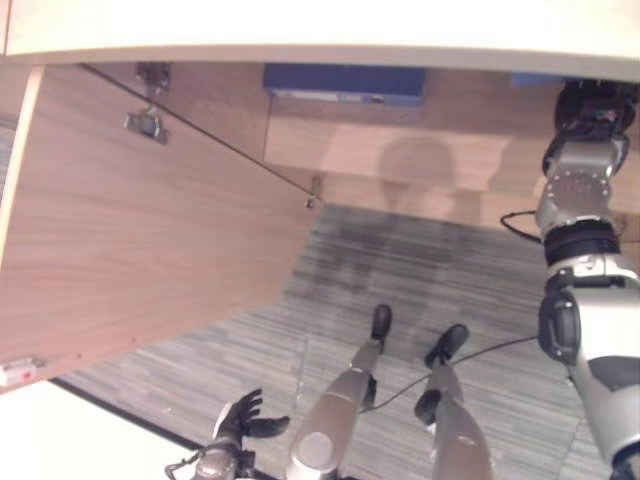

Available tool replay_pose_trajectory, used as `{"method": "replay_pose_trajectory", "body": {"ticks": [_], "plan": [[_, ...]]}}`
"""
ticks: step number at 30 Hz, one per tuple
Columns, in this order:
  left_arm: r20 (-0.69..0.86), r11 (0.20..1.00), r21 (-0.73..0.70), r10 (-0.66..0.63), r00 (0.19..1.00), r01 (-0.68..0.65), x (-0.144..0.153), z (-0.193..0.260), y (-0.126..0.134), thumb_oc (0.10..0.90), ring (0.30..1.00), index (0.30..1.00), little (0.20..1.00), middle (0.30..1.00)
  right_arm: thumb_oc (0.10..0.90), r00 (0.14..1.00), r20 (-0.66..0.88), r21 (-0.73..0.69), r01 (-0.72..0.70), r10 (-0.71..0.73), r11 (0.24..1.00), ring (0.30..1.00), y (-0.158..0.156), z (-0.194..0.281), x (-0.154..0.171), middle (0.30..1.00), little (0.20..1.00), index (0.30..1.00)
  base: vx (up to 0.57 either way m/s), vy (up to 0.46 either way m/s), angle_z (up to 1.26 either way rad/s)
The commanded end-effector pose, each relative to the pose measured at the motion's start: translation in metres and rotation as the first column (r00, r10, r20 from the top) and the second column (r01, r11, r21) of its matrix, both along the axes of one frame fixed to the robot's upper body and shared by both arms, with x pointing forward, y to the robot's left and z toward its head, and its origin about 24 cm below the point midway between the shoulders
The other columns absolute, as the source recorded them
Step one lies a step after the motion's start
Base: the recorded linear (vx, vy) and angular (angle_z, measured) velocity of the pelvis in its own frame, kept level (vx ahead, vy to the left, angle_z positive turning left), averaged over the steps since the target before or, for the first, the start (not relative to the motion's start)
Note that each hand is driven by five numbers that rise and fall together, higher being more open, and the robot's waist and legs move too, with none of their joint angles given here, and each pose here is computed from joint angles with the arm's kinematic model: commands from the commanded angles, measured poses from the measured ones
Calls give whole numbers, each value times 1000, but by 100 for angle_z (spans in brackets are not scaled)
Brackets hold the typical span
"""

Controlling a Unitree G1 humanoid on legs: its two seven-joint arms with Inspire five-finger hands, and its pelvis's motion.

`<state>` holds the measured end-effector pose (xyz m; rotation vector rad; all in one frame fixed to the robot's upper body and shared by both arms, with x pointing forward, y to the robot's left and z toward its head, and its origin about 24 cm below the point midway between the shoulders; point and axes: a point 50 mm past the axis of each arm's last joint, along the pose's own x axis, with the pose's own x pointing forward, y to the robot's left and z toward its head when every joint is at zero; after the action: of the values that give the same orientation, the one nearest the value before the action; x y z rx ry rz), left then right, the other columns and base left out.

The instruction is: Put the empty folder in the office cabinet

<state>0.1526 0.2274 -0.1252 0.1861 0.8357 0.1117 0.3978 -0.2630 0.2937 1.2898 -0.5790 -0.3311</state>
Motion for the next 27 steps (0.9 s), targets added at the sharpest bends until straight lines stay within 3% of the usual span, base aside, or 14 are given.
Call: {"method": "replay_pose_trajectory", "body": {"ticks": [1,7,13,19,21,23,25,27], "plan": [[-133,993,122,12,991,4,-46,-2,43,800,900,900,900,900,800,955,294,-156,85,-36,984,900,3,78,-28,900,900,900,-2,12,8],[-117,996,75,-38,992,47,-45,4,37,800,900,900,900,900,800,985,171,-216,37,1,976,900,5,60,-15,900,900,900,0,4,4],[-92,996,29,-80,992,83,-44,12,35,800,900,900,900,900,800,994,-100,-340,-75,43,937,900,8,17,6,900,900,900,-5,-9,-1],[-90,991,-18,-134,987,133,-48,18,30,800,900,900,900,900,800,950,-288,-459,-250,124,853,900,31,-22,19,900,900,900,-14,-6,-3],[-204,989,25,-137,969,145,-61,-1,32,800,900,900,900,900,800,923,-336,-475,-338,188,813,900,47,-34,24,900,900,900,-28,-27,-6],[-295,993,75,-63,954,89,-79,-10,50,800,900,900,900,900,800,924,-323,-563,-360,203,744,900,44,-29,22,900,900,900,-33,-59,-6],[-300,994,80,-51,953,78,-81,-10,52,800,900,900,900,900,800,925,-311,-599,-370,220,710,900,48,-27,22,900,900,900,-20,-38,-1],[-350,991,126,14,937,32,-98,-12,68,800,900,900,900,900,800,936,-227,-667,-349,267,658,900,54,-16,15,900,900,900,-20,-61,3]]}}
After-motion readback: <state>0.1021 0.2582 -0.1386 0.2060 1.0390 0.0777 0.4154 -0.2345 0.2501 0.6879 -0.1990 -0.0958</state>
